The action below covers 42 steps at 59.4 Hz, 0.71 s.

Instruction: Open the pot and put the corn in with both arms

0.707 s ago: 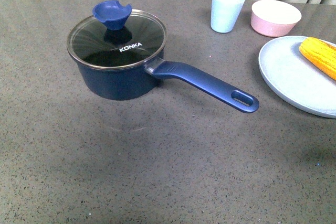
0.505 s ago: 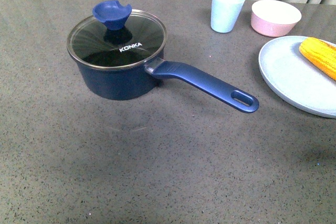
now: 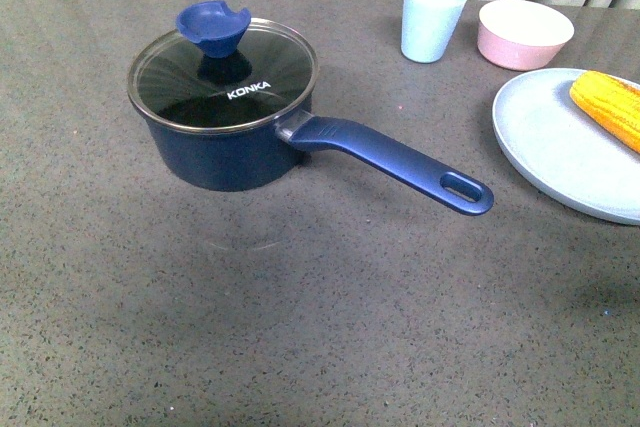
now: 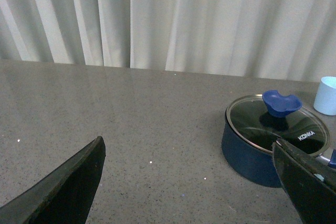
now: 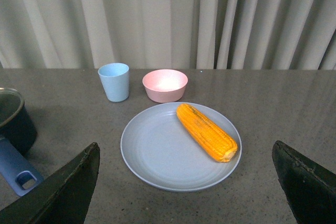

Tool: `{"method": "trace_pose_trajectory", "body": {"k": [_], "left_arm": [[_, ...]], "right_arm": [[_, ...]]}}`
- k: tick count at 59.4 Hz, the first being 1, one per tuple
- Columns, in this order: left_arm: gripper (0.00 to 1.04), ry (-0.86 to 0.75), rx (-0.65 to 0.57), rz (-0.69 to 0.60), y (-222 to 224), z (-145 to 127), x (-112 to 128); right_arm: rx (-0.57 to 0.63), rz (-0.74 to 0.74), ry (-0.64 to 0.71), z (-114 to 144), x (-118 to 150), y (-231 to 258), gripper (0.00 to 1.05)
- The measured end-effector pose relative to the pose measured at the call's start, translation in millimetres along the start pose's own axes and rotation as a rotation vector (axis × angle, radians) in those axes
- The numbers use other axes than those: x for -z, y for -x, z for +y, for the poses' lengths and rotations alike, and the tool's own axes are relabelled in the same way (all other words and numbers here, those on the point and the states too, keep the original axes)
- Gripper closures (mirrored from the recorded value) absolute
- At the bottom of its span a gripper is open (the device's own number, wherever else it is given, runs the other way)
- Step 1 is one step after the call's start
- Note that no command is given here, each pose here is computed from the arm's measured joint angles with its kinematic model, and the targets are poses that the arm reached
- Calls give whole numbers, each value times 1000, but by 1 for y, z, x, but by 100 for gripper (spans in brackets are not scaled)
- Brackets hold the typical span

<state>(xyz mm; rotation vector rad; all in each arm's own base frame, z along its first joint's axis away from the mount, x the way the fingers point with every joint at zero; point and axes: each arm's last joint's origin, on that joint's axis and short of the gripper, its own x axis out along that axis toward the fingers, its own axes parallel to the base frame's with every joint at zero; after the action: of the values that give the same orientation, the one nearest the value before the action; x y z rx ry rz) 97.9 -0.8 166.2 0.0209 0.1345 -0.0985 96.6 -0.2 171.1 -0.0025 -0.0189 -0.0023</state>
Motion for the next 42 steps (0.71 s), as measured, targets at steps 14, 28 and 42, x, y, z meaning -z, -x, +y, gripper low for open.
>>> {"method": "trace_pose_trajectory", "body": {"k": [14, 28, 42], "left_arm": [[9, -28, 170, 223, -34, -1, -18], [9, -67, 207, 185, -92, -5, -32], [9, -65, 295, 192, -139, -26, -36]], "right_arm": [[0, 0, 0, 0, 0, 0, 9], [-1, 0, 0, 0, 0, 0, 9], [-1, 0, 0, 0, 0, 0, 9]]}}
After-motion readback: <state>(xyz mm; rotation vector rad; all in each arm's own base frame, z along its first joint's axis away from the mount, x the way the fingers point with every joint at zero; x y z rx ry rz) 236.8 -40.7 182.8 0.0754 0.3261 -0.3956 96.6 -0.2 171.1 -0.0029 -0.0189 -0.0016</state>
